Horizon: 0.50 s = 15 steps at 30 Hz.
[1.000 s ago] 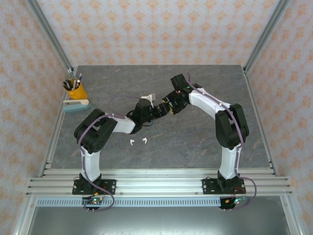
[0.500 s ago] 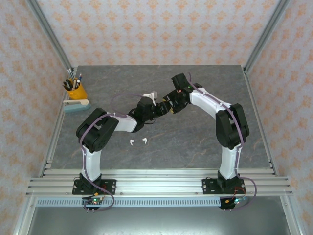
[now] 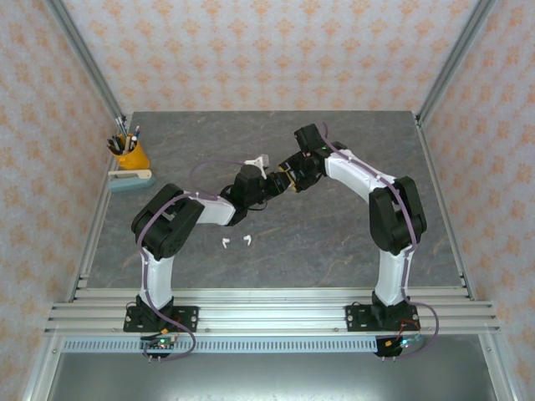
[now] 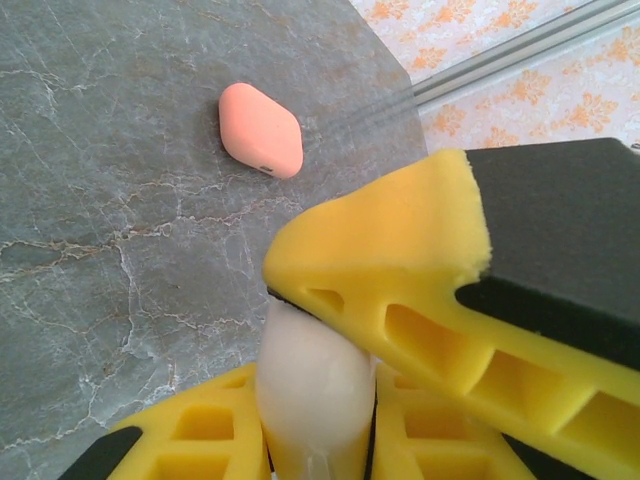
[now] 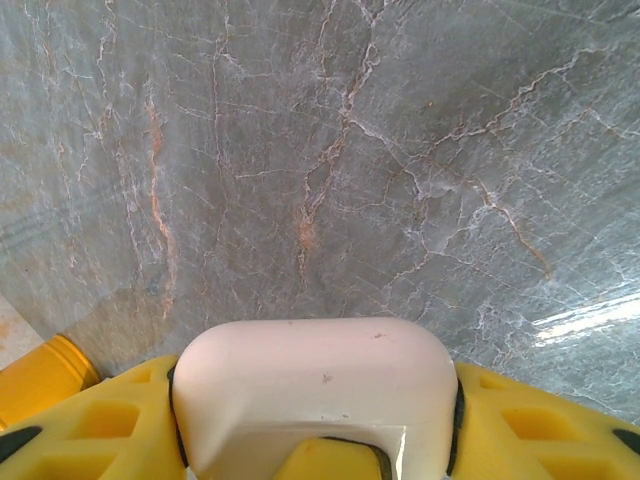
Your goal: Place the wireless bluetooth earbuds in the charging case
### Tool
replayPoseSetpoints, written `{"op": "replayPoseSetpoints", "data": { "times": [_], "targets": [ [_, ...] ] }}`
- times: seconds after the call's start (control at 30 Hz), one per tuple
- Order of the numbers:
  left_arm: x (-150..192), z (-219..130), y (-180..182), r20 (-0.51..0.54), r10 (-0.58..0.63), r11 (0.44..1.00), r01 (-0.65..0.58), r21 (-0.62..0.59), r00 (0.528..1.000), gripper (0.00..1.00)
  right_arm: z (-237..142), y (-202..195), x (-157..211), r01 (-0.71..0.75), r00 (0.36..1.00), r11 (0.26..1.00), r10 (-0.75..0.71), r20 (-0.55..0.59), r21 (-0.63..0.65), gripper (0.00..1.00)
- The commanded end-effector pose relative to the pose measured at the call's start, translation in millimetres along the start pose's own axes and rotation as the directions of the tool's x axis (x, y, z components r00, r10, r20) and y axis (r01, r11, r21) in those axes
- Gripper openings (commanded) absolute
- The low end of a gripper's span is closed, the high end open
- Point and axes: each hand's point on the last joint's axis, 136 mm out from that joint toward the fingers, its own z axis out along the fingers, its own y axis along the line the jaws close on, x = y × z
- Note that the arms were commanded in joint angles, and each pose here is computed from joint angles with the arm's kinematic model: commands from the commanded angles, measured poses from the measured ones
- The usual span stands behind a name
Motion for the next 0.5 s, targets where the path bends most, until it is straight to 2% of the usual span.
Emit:
{"op": "replayPoseSetpoints", "data": {
  "times": [0.0, 0.07, 0.17, 0.33, 0.47],
  "targets": [
    [-19.2, 3.3, -11.1, 0.072, 0.019, 1.000, -0.021, 0.023, 0.997, 0.06, -11.3, 5.8, 6.6, 0.001, 1.000, 1.000, -0.001, -0.028, -0.014, 0.51],
    [-15.8, 2.3, -10.0, 0.054, 0.025, 1.000, -0.026, 0.017, 0.998, 0.01, -20.5, 14.8, -2.1, 0.004, 1.000, 0.999, -0.005, -0.011, -0.044, 0.64],
    [-11.0, -3.5, -8.0, 0.029, 0.043, 0.999, -0.044, 0.006, 0.999, 0.00, -42.9, 28.4, -22.8, 0.017, 0.999, 0.995, -0.014, 0.037, -0.094, 0.76],
    [-9.0, -24.2, -18.8, -0.033, 0.107, 0.994, -0.106, 0.013, 0.994, 0.00, -86.1, 40.5, -52.8, 0.113, 0.988, 0.979, -0.093, 0.121, -0.168, 0.79],
    [-17.8, -46.7, -26.5, -0.100, 0.163, 0.986, -0.159, 0.048, 0.982, 0.00, -101.2, 47.8, -48.9, 0.320, 0.946, 0.913, -0.295, 0.131, -0.253, 0.79]
  ]
}}
